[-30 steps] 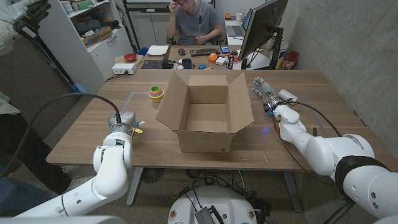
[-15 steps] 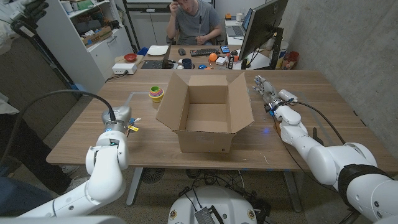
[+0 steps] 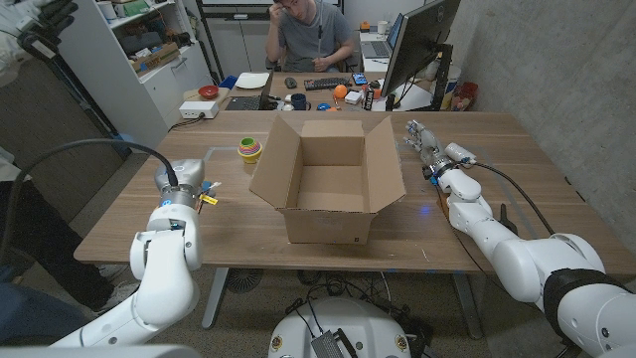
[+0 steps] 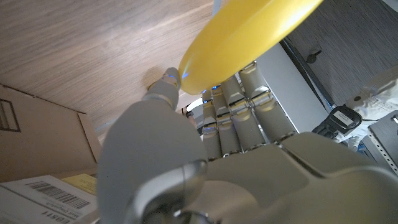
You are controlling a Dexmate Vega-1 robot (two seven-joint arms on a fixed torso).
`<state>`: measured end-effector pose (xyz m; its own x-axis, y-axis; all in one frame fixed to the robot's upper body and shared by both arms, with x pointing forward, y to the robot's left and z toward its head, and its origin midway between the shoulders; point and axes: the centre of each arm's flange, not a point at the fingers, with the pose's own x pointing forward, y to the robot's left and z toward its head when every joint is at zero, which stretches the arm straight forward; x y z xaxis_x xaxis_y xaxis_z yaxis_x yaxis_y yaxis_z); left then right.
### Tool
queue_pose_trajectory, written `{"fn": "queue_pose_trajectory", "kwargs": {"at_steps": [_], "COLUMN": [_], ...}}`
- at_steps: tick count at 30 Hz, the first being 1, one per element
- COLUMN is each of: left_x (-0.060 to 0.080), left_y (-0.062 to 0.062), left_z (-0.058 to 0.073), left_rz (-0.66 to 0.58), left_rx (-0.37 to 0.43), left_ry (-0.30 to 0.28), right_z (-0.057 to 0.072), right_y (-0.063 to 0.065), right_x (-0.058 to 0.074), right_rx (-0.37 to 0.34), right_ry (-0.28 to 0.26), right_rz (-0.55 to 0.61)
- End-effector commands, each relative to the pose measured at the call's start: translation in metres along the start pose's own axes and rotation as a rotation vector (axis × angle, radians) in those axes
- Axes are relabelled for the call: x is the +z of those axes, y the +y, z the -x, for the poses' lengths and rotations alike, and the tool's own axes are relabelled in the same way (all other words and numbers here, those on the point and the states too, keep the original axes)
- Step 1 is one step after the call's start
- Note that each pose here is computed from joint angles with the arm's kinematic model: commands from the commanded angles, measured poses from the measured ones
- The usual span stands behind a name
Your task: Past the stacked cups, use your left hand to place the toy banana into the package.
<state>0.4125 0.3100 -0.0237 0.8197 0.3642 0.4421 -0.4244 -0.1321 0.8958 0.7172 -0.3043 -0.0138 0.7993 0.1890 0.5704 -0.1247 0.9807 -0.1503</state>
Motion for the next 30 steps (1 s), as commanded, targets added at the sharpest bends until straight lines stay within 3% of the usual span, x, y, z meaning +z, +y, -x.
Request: {"fn": "queue_pose_trajectory", "kwargs": {"at_steps": [1,20,30], "left_x": [-0.001,0.006,0.010], "left_y": [0.016,0.045,0.055], "left_z": [0.000,-0.003,-0.007], "left_rz": [-0.019,0.054,0.068], "left_rx": [0.053,0.162,0.171], "left_ry": [0.012,-0.006,-0.024], "right_z": [-0.002,-0.001,0.001], "right_y": [0.000,-0.004,-0.010], "right_x": [0.001,-0.002,-0.002], "right_rx": [-0.002,-0.010,-0.018], "right_ry": [0.000,0.006,0.007], "right_rz": [0.004,-0.002,-0.001]}}
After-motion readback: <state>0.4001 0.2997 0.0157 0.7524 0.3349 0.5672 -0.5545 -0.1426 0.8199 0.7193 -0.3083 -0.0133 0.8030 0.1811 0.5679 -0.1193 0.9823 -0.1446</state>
